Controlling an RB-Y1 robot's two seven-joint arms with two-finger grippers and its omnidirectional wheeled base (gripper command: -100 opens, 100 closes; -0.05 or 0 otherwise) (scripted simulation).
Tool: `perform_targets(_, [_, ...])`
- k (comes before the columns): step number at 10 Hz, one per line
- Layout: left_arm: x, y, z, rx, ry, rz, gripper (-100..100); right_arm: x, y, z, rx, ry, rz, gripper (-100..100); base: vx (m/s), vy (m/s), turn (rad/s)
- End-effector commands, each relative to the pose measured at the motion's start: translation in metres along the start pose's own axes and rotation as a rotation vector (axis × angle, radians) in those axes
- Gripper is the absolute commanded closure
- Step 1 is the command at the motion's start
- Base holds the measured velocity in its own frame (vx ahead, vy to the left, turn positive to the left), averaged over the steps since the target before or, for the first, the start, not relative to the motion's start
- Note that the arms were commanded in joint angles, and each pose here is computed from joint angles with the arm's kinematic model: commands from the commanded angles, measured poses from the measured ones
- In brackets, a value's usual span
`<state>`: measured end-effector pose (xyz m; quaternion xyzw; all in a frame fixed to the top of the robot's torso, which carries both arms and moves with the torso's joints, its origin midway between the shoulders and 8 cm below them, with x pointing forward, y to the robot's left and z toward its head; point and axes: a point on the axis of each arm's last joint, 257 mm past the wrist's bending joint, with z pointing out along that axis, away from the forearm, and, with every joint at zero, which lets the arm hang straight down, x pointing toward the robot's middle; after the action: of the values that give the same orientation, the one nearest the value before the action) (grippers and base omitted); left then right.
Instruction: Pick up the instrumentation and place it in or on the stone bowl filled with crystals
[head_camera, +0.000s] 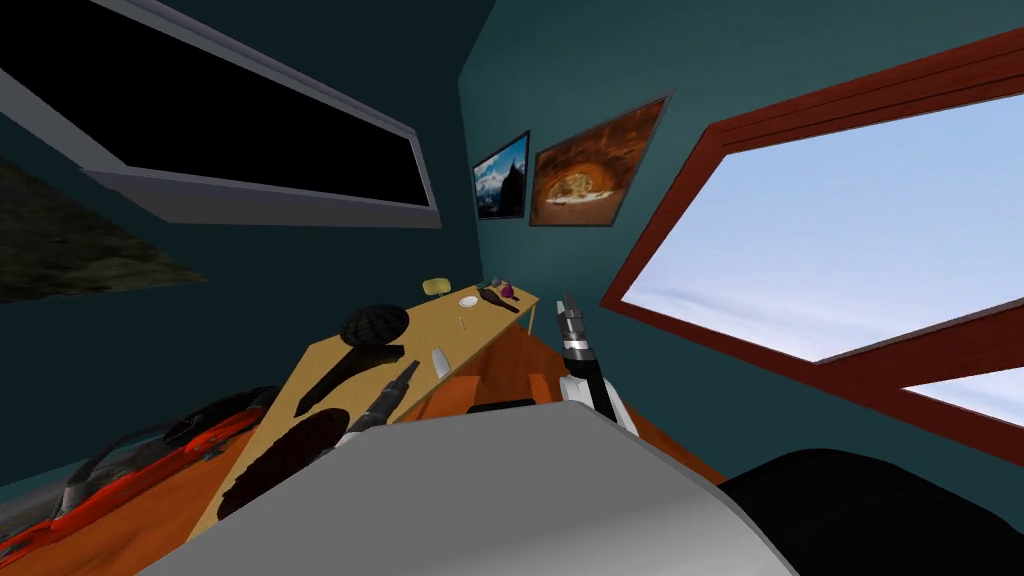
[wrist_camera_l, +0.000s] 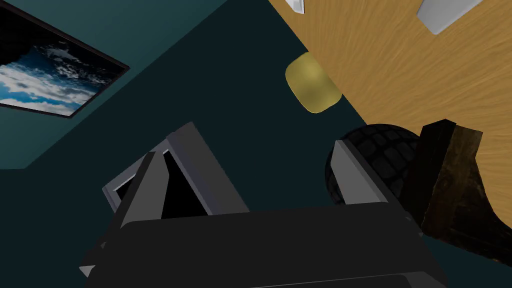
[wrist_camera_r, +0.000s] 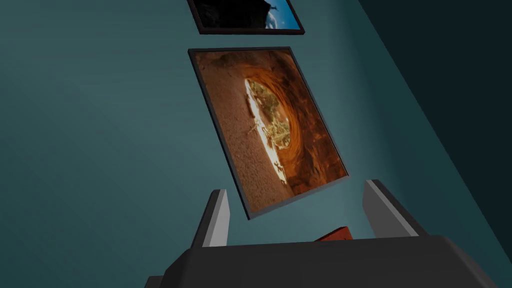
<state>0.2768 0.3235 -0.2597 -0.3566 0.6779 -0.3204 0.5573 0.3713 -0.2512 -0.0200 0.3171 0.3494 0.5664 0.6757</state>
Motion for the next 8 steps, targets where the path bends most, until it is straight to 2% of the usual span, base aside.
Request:
perform_targets(1, [0.006, 0.037, -0.013, -0.104, 0.039, 0.01, -100, 0.0, 0.0, 0.0, 0.0, 0.0, 0.0, 0, -0.04, 0.022, -0.359])
perform_targets(2, [0.012, 0.066, -0.028, -0.182, 0.07, 0.021, -100, 0.0, 0.0, 0.0, 0.0, 0.0, 0.0, 0, -0.036, 0.021, -0.436])
perform_targets(3, [0.012, 0.068, -0.029, -0.189, 0.07, 0.016, -100, 0.0, 0.0, 0.0, 0.0, 0.0, 0.0, 0, -0.024, 0.018, -0.278])
perform_targets(4, [0.017, 0.098, -0.046, -0.274, 0.101, 0.019, -100, 0.0, 0.0, 0.0, 0.0, 0.0, 0.0, 0, -0.016, 0.007, -0.384])
perform_targets(5, [0.017, 0.098, -0.046, -0.274, 0.101, 0.019, -100, 0.0, 0.0, 0.0, 0.0, 0.0, 0.0, 0, -0.013, 0.008, -0.254])
perform_targets(7, [0.025, 0.154, -0.087, -0.438, 0.163, 0.032, -100, 0.0, 0.0, 0.0, 0.0, 0.0, 0.0, 0, -0.003, 0.006, -0.411])
perform_targets(8, [0.025, 0.156, -0.088, -0.445, 0.16, 0.016, -100, 0.0, 0.0, 0.0, 0.0, 0.0, 0.0, 0, 0.002, 0.015, -0.242])
